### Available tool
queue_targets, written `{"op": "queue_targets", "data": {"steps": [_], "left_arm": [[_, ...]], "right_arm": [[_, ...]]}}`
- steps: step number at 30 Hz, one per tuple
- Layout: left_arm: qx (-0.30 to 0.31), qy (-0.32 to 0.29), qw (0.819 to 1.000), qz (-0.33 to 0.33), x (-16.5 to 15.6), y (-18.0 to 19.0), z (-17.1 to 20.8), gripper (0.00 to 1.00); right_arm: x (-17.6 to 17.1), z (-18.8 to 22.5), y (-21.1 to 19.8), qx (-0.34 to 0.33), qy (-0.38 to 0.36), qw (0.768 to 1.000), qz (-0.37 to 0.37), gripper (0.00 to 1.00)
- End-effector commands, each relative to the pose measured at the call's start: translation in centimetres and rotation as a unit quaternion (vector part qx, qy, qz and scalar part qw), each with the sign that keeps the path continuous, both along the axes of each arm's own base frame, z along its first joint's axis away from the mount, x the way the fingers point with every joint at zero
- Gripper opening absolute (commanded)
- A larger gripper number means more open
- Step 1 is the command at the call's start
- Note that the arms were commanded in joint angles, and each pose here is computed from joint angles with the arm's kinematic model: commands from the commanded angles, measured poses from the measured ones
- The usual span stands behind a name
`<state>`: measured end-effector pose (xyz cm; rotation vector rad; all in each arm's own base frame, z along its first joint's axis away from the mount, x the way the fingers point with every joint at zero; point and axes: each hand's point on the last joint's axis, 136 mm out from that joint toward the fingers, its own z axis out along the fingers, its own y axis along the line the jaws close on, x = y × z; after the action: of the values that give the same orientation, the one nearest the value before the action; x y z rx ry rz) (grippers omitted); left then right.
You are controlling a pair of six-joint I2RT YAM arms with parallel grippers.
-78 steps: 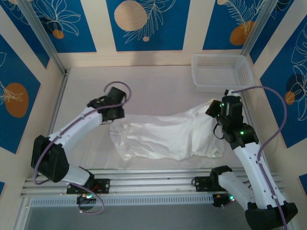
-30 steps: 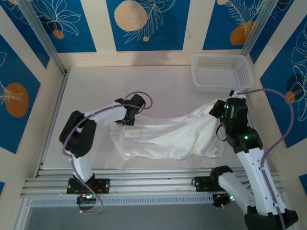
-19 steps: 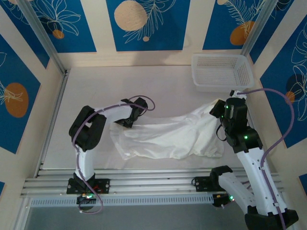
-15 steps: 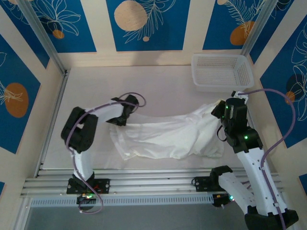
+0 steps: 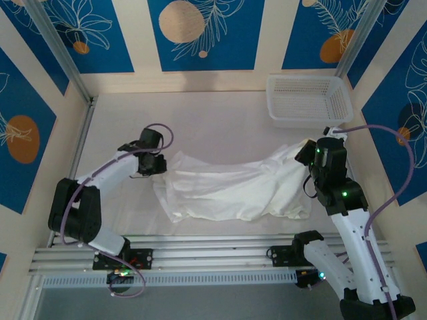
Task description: Fold the inside-out t-shirt
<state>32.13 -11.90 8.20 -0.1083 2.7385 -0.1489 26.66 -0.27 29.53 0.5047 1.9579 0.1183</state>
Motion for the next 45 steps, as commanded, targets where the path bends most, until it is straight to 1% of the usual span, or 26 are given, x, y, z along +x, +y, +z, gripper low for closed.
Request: {"op": "queue_targets", "data": {"steps": [1, 3, 5, 8, 10, 13, 17, 18, 19, 21, 23, 24, 25, 27, 29, 32, 35, 38, 40, 41, 43, 45], "left_arm": [[0.065, -0.016, 0.997, -0.029, -0.2, -0.8, 0.9, 0.37], [0.096, -0.001, 0.995, -0.038, 0.1, -0.7, 0.0, 0.42], [0.109, 0.013, 0.993, -0.046, 0.5, -0.9, -1.0, 0.45], [0.144, 0.025, 0.989, -0.037, 1.1, -0.1, -2.1, 0.45], [0.149, 0.026, 0.988, -0.036, 1.6, 0.0, -2.4, 0.41], [0.144, 0.026, 0.989, -0.03, 2.0, 0.0, -2.7, 0.31], [0.136, 0.022, 0.99, -0.015, 2.1, 0.4, -2.0, 0.04], [0.129, 0.015, 0.992, -0.01, 2.1, 0.5, -1.2, 0.0], [0.117, 0.006, 0.993, -0.008, 2.2, 0.4, -0.2, 0.0], [0.077, -0.027, 0.997, 0.002, 2.5, 0.4, 3.6, 0.0], [0.016, -0.082, 0.996, 0.014, 2.8, 0.5, 9.0, 0.0], [-0.023, -0.114, 0.993, 0.02, 2.8, 0.7, 12.1, 0.0], [-0.056, -0.145, 0.988, 0.025, 2.6, 1.0, 14.9, 0.0], [-0.118, -0.204, 0.971, 0.034, 1.4, 2.0, 20.6, 0.0], [-0.153, -0.248, 0.956, 0.042, -0.4, 3.2, 24.5, 0.0], [-0.178, -0.307, 0.934, 0.053, -3.2, 4.9, 28.4, 0.0], [-0.188, -0.338, 0.92, 0.062, -5.2, 5.8, 30.1, 0.0], [-0.199, -0.348, 0.914, 0.06, -6.3, 5.7, 30.0, 0.0], [-0.216, -0.332, 0.917, 0.059, -6.9, 5.3, 28.1, 0.0], [-0.229, -0.313, 0.92, 0.062, -7.4, 4.9, 26.1, 0.0], [-0.255, -0.263, 0.927, 0.079, -8.6, 4.5, 21.0, 0.0], [-0.283, -0.215, 0.93, 0.089, -10.2, 3.7, 15.7, 0.0]], "right_arm": [[0.3, 1.6, 0.7, 0.018, -0.032, 0.999, 0.012, 0.0], [0.4, 1.7, 0.9, 0.018, -0.034, 0.999, 0.015, 0.0], [0.4, 1.7, 1.0, 0.016, -0.033, 0.999, 0.017, 0.0], [0.3, 1.9, 1.0, 0.01, -0.034, 0.999, 0.017, 0.0], [0.3, 2.0, 1.0, 0.007, -0.035, 0.999, 0.018, 0.0], [0.2, 2.2, 1.0, 0.005, -0.035, 0.999, 0.019, 0.0], [0.3, 2.2, 1.1, 0.005, -0.037, 0.999, 0.019, 0.0], [0.3, 2.5, 1.1, 0.006, -0.04, 0.999, 0.019, 0.0], [0.4, 2.9, 1.1, 0.009, -0.045, 0.999, 0.018, 0.0], [0.5, 5.0, 1.2, 0.018, -0.071, 0.997, 0.019, 0.0], [0.3, 8.3, 1.4, 0.035, -0.112, 0.993, 0.022, 0.0], [0.0, 10.6, 1.3, 0.046, -0.142, 0.989, 0.023, 0.0], [-0.5, 12.5, 1.2, 0.055, -0.165, 0.985, 0.021, 0.0], [-2.1, 16.8, 0.0, 0.07, -0.219, 0.973, 0.003, 0.0], [-4.0, 20.0, -1.1, 0.082, -0.265, 0.961, -0.016, 0.0], [-6.9, 22.9, -2.0, 0.101, -0.315, 0.943, -0.027, 0.0], [-8.6, 23.4, -2.5, 0.118, -0.329, 0.936, -0.032, 0.0], [-9.0, 22.2, -2.3, 0.132, -0.321, 0.937, -0.028, 0.0], [-9.0, 20.2, -2.1, 0.138, -0.304, 0.942, -0.023, 0.0], [-8.9, 18.6, -2.1, 0.144, -0.291, 0.945, -0.027, 0.0], [-8.8, 14.5, -2.1, 0.164, -0.26, 0.951, -0.037, 0.0], [-8.4, 9.7, -1.4, 0.182, -0.221, 0.958, -0.031, 0.0]]}}
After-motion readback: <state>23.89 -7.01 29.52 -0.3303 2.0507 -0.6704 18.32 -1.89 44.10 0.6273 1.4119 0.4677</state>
